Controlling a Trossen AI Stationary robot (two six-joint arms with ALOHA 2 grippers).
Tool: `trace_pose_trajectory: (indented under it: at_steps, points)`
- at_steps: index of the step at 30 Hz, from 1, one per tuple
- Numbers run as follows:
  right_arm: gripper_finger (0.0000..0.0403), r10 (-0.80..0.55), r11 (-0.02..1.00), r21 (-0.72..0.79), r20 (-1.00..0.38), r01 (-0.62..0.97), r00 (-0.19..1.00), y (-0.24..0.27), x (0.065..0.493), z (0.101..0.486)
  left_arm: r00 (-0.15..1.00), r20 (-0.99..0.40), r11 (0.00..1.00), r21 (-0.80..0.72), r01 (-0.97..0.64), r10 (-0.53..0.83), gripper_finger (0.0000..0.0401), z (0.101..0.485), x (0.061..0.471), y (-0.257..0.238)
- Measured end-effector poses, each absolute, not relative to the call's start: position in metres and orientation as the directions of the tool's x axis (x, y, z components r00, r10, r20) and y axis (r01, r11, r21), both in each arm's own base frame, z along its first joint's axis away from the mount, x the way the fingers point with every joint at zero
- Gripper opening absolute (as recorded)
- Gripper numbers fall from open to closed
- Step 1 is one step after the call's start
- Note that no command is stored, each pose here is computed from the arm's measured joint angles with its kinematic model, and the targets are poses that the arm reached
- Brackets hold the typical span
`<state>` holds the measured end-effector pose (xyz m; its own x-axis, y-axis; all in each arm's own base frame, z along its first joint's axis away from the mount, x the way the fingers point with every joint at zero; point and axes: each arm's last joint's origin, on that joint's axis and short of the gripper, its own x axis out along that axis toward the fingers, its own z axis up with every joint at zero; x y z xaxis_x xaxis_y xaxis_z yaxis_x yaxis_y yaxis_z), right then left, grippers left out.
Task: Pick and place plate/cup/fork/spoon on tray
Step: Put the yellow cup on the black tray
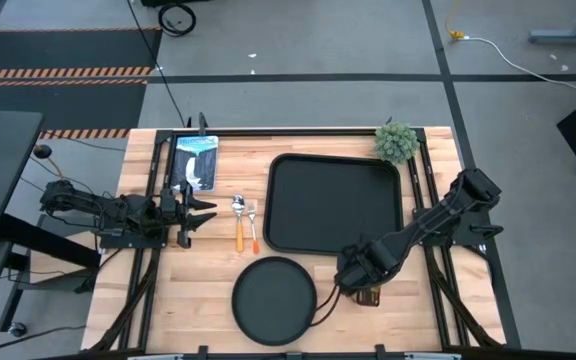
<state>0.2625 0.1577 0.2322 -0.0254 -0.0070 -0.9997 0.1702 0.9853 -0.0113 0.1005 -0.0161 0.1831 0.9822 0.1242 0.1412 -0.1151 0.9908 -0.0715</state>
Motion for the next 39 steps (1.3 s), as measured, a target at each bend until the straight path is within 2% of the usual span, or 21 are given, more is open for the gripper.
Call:
trace_pose_trajectory:
  at_steps: [3, 6, 12, 17, 23, 29, 39]
  points:
    - [0.0027, -0.036, 0.985, -0.048, -0.996, 0.165, -0.078, 0.151, 0.259, 0.234, 0.982, 0.141, 0.991, -0.071, -0.115, 0.124, 0.0117, 0.183, 0.1, -0.016]
    - [0.0022, -0.012, 0.989, -0.023, -0.997, 0.146, -0.074, 0.145, 0.256, 0.241, 0.982, 0.141, 0.991, -0.071, -0.115, 0.124, 0.0117, 0.183, 0.1, -0.016]
    - [0.0011, 0.061, 0.989, 0.063, -0.998, 0.136, 0.015, 0.127, 0.246, 0.271, 0.982, 0.141, 0.991, -0.071, -0.115, 0.124, 0.0117, 0.183, 0.1, -0.016]
    - [0.0016, 0.021, 0.986, 0.04, -0.993, 0.163, 0.118, 0.1, 0.233, 0.298, 0.982, 0.141, 0.991, -0.071, -0.115, 0.124, 0.0117, 0.183, 0.1, -0.016]
    - [0.0012, -0.099, 0.971, -0.064, -0.985, 0.232, 0.144, 0.053, 0.216, 0.319, 0.982, 0.141, 0.991, -0.072, -0.115, 0.124, 0.0117, 0.183, 0.1, -0.016]
    - [0.0012, -0.149, 0.944, -0.089, -0.974, 0.318, 0.17, -0.006, 0.208, 0.332, 0.982, 0.141, 0.991, -0.072, -0.115, 0.124, 0.0117, 0.183, 0.1, -0.016]
    - [0.0012, -0.194, 0.86, -0.117, -0.975, 0.496, 0.107, -0.097, 0.183, 0.333, 0.982, 0.141, 0.991, -0.072, -0.115, 0.124, 0.0117, 0.183, 0.101, -0.016]
